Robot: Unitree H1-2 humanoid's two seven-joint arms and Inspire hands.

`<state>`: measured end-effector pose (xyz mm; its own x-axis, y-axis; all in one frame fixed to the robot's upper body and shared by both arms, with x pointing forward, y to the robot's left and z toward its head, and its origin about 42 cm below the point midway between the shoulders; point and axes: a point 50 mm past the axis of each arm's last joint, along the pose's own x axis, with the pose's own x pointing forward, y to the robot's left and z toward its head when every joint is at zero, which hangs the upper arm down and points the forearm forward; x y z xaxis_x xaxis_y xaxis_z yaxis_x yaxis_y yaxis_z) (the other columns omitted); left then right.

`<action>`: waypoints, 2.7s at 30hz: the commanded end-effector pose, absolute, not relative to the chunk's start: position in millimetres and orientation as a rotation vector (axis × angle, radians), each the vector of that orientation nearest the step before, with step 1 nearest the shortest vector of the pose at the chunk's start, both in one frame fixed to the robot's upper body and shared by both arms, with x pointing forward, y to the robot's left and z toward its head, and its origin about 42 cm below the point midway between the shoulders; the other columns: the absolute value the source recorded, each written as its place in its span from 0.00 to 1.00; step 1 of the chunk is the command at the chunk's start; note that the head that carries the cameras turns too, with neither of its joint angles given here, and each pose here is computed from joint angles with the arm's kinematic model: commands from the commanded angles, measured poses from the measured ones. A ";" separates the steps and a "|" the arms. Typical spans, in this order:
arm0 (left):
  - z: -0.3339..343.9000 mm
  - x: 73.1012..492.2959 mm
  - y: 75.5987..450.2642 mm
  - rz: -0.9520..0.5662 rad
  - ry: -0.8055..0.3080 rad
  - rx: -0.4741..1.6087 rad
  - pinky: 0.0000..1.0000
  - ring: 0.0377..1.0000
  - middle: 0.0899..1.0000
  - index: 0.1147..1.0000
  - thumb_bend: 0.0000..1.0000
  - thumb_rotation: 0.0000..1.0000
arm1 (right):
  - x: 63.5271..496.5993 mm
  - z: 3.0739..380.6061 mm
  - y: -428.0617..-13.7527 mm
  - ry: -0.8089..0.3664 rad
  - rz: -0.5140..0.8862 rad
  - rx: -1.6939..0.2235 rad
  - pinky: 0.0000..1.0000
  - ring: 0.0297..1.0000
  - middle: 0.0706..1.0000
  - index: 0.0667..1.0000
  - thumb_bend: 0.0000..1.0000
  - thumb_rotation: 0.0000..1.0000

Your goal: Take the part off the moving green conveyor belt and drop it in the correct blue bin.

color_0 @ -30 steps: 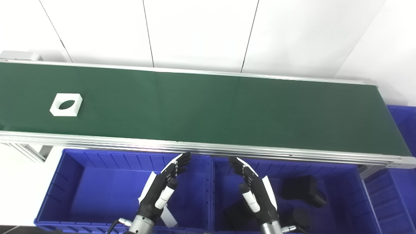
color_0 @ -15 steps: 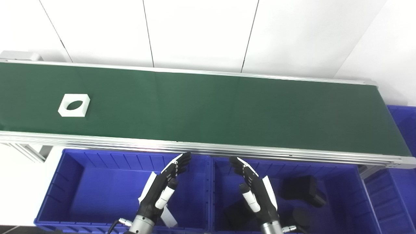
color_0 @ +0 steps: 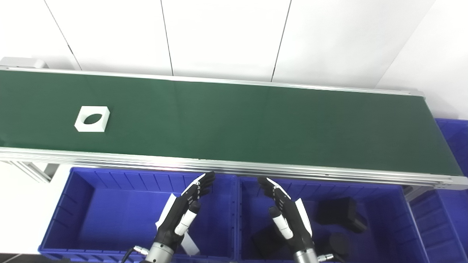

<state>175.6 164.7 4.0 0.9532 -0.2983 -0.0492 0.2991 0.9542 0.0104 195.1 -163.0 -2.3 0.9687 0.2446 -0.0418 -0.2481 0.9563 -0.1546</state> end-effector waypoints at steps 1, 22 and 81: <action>9.6 183.4 156.9 -0.303 -0.008 -0.001 0.88 0.89 0.88 0.85 0.78 0.94 | 200.6 4.3 -164.7 -0.028 0.245 -0.136 0.86 0.87 0.85 0.82 0.79 0.97; -4.6 187.8 141.8 -0.288 0.032 0.048 0.76 0.83 0.83 0.78 0.85 0.87 | 205.2 -11.4 -180.1 0.048 0.238 -0.111 0.87 0.88 0.85 0.83 0.83 1.00; 194.2 372.0 218.6 -0.374 -0.758 0.903 0.81 0.81 0.79 0.73 1.00 0.26 | 209.4 -17.3 -182.5 0.080 0.262 -0.063 0.91 0.89 0.86 0.85 0.77 0.98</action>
